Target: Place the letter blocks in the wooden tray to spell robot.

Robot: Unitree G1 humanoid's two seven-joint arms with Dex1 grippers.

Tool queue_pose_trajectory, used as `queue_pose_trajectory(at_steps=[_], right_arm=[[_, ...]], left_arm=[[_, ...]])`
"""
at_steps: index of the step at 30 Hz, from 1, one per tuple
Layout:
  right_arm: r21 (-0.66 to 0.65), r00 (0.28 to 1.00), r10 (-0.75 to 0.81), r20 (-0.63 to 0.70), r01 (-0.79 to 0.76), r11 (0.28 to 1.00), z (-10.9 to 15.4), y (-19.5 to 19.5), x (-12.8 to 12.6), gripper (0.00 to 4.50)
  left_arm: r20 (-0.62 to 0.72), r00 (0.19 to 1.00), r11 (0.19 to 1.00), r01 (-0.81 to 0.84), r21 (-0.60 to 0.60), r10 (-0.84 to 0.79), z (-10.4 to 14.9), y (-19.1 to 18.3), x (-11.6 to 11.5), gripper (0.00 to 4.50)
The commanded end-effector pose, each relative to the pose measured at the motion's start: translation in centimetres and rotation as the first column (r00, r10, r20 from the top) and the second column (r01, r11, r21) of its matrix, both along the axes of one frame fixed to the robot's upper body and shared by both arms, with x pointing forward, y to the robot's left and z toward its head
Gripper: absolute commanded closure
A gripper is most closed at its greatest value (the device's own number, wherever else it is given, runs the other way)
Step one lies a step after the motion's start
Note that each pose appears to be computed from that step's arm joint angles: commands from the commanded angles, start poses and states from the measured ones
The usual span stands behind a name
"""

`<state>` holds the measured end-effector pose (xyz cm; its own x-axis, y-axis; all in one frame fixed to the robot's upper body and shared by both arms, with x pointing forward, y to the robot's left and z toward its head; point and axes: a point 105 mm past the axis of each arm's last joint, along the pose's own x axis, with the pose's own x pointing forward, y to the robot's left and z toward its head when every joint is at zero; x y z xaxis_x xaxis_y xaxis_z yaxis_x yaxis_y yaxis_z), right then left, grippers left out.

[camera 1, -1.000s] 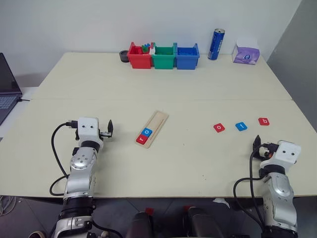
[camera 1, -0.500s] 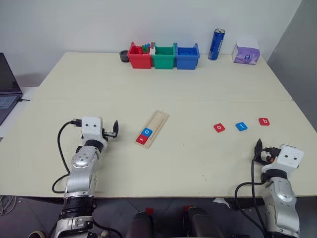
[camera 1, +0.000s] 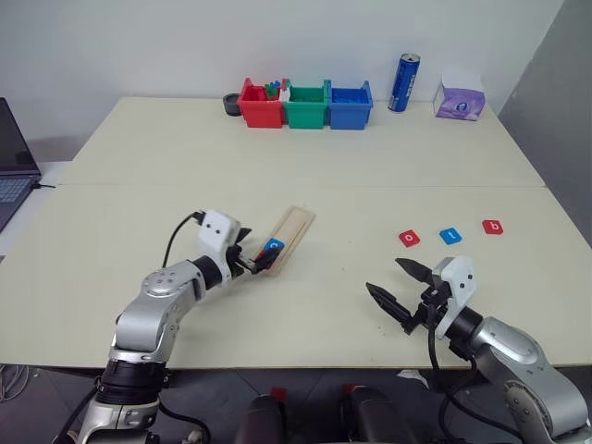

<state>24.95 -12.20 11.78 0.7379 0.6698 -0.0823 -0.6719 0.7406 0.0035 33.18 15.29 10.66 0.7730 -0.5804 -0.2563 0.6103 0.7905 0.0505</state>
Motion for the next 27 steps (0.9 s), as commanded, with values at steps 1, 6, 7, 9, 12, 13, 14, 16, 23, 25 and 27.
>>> queue_pose_trajectory(at_steps=[1,6,7,9,12,13,14,16,23,25,27], right_arm=[[0.011,0.997,0.061,0.037,-0.061,0.998,1.4,0.9,-0.6,0.02],[0.004,0.997,0.072,0.042,-0.072,0.997,1.7,0.8,-0.6,0.02],[0.001,0.996,0.071,0.045,-0.071,0.997,1.8,0.7,-0.5,0.02],[-0.001,0.996,0.071,0.047,-0.071,0.998,1.9,0.6,-0.5,0.02],[-0.006,0.996,0.072,0.049,-0.072,0.997,2.0,0.5,-0.5,0.02],[-0.009,0.996,0.073,0.05,-0.073,0.997,2.1,0.5,-0.6,0.02],[-0.011,0.996,0.074,0.05,-0.074,0.997,2.1,0.5,-0.6,0.02],[-0.014,0.996,0.08,0.05,-0.079,0.997,2.1,0.5,-0.7,0.02],[-0.022,0.994,0.094,0.05,-0.093,0.995,2.5,0.6,-0.8,0.02],[-0.022,0.994,0.098,0.045,-0.097,0.995,2.6,0.6,-0.8,0.02],[-0.024,0.994,0.104,0.04,-0.103,0.994,2.5,0.7,-1.0,0.02]], left_arm=[[0.034,0.999,0.999,0.034,0.035,-0.036,1.0,-1.3,-0.3,0.0],[0.002,1.0,0.997,-0.023,0.071,0.023,0.1,-2.1,-0.2,0.0],[-0.005,0.999,0.997,-0.039,0.07,0.039,0.0,-2.1,-0.1,0.0],[-0.013,0.998,0.995,-0.056,0.079,0.057,-0.2,-2.2,-0.1,0.0],[-0.009,0.994,0.991,-0.106,0.077,0.107,-0.3,-1.9,0.3,0.0],[-0.009,0.992,0.989,-0.127,0.071,0.128,-0.3,-1.7,0.4,0.0],[-0.009,0.99,0.988,-0.14,0.067,0.141,-0.3,-1.6,0.4,0.0],[-0.013,0.987,0.986,-0.157,0.059,0.158,-0.3,-1.6,0.5,0.0],[-0.061,0.974,0.975,-0.218,0.042,0.22,-0.9,-1.8,0.5,0.0],[-0.073,0.969,0.971,-0.233,0.045,0.236,-0.9,-1.7,0.5,0.0],[-0.083,0.966,0.969,-0.241,0.048,0.244,-1.0,-1.7,0.4,0.0]])
